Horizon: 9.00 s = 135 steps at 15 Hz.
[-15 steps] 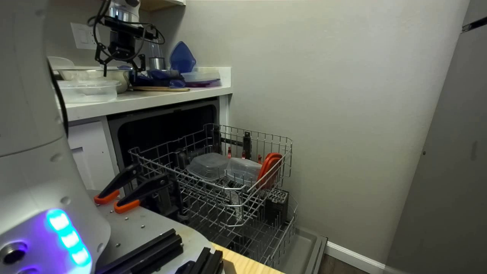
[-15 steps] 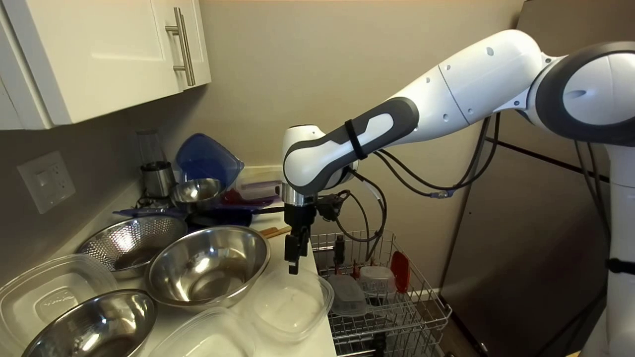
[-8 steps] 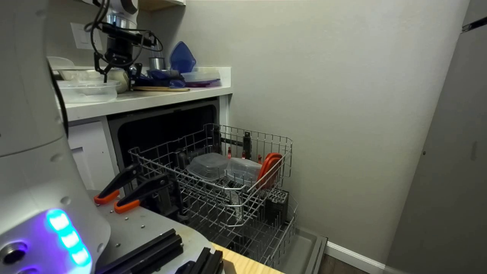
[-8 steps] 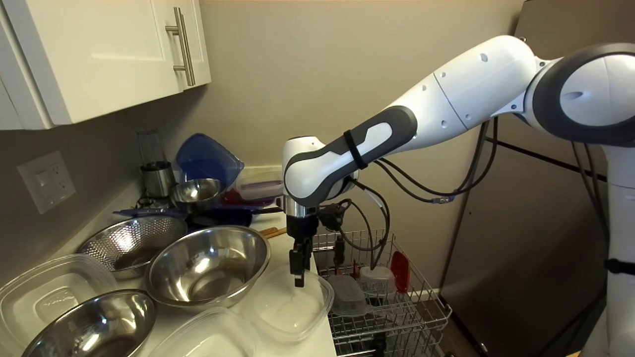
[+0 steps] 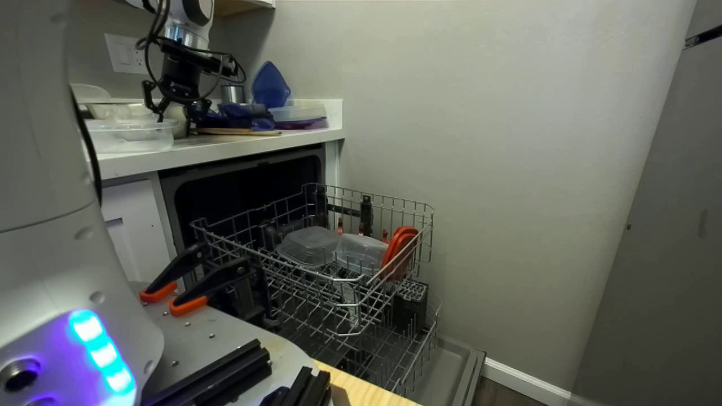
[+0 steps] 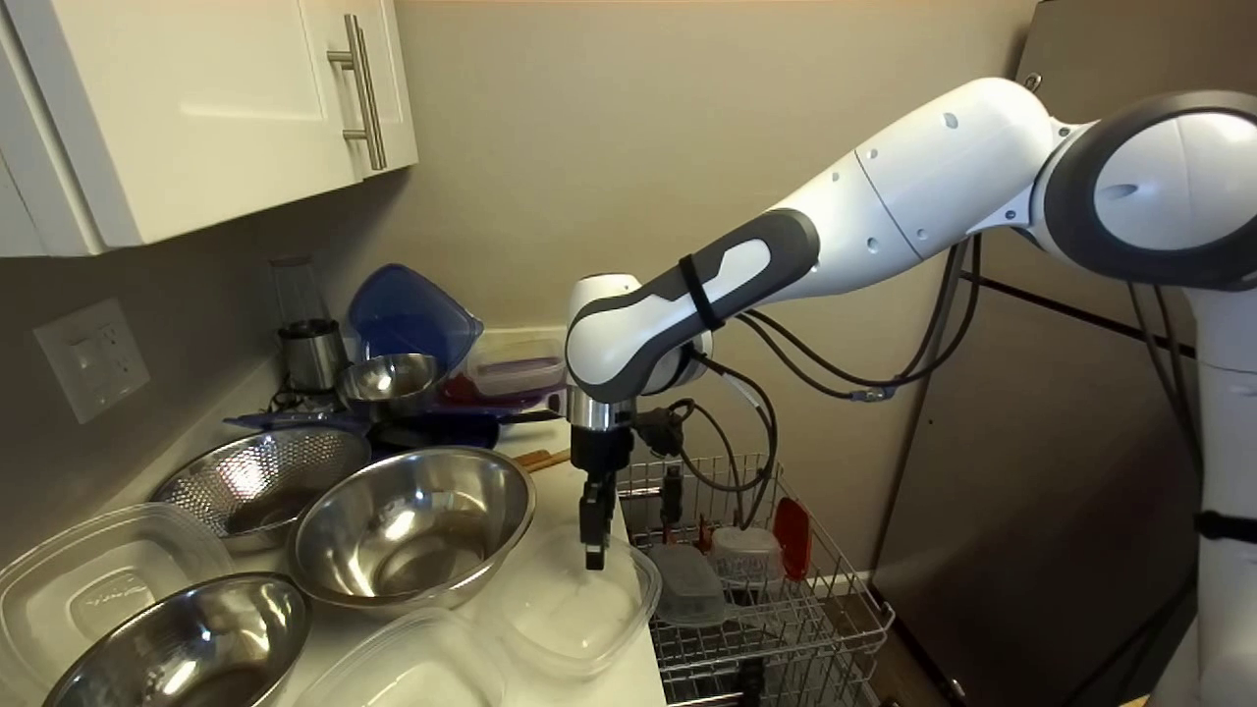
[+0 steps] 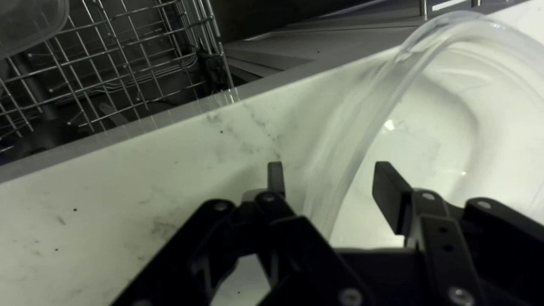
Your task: Remove one bowl from the counter and put it in the dishwasher.
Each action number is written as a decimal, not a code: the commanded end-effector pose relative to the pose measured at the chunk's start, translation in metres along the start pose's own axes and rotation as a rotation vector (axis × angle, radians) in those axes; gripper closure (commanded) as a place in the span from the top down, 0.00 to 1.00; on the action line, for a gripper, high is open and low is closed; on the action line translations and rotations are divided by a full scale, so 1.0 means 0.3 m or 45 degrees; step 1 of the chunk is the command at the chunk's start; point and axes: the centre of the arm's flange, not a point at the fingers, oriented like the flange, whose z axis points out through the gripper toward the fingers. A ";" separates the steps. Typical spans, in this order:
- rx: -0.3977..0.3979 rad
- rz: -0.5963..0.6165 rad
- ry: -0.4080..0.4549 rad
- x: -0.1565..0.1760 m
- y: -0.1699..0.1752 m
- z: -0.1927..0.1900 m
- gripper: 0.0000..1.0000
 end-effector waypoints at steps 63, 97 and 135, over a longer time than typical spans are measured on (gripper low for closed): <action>1.586 -0.171 0.639 -0.298 0.363 0.279 1.00; 1.596 -0.379 0.593 -0.172 0.140 0.163 0.00; 0.677 0.142 -0.490 -0.442 0.085 -0.546 0.00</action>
